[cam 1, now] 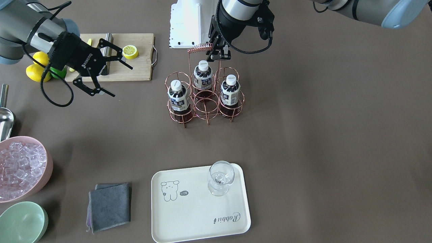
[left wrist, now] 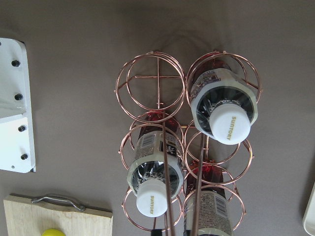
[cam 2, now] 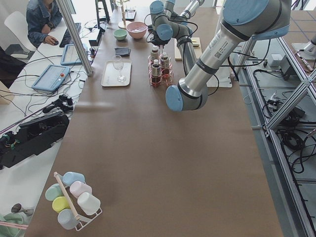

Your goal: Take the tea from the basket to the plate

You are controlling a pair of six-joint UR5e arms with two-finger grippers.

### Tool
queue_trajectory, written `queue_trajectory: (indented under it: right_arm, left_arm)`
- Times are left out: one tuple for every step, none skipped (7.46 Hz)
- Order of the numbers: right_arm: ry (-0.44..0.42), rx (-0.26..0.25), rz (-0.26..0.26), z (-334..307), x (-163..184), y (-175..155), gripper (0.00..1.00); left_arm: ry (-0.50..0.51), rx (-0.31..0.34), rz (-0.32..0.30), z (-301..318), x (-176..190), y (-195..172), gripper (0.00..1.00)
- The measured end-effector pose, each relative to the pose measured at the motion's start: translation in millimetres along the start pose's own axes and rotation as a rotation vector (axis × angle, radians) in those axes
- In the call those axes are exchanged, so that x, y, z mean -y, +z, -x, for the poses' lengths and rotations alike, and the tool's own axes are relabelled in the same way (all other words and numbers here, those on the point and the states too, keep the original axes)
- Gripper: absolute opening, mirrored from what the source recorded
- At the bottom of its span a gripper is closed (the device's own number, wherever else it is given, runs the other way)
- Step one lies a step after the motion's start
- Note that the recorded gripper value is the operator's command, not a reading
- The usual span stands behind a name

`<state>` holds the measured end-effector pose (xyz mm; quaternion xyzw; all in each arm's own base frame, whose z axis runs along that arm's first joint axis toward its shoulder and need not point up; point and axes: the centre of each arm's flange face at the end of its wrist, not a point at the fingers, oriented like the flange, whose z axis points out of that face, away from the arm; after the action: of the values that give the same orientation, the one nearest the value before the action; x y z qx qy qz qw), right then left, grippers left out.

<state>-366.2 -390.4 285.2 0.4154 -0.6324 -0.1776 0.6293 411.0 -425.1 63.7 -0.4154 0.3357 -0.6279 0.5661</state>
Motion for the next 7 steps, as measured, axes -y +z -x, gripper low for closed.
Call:
queue_trajectory:
  right_arm:
    - [-0.029,-0.023,-0.026,3,-1,7,0.99]
    - [-0.055,-0.057,-0.057,3,0,10,0.99]
    - [-0.08,-0.094,-0.089,4,0,14,0.99]
    - [-0.115,-0.13,-0.118,9,-4,19,0.99]
    - [-0.154,-0.159,-0.141,15,-10,25,0.99]
    - [-0.18,-0.176,-0.157,23,-14,29,0.99]
    - [-0.192,-0.179,-0.167,29,-15,31,0.99]
  left_arm:
    - [-0.001,0.0,-0.002,-1,2,1,0.0]
    - [-0.003,0.0,-0.005,-2,3,2,0.0]
    - [-0.006,0.001,-0.009,-2,6,4,0.0]
    - [-0.005,0.002,-0.01,-1,8,4,0.0]
    - [-0.002,0.002,-0.006,0,8,2,0.0]
    - [0.002,0.002,-0.003,2,9,1,0.0]
    - [0.004,0.001,-0.001,3,10,-1,0.0]
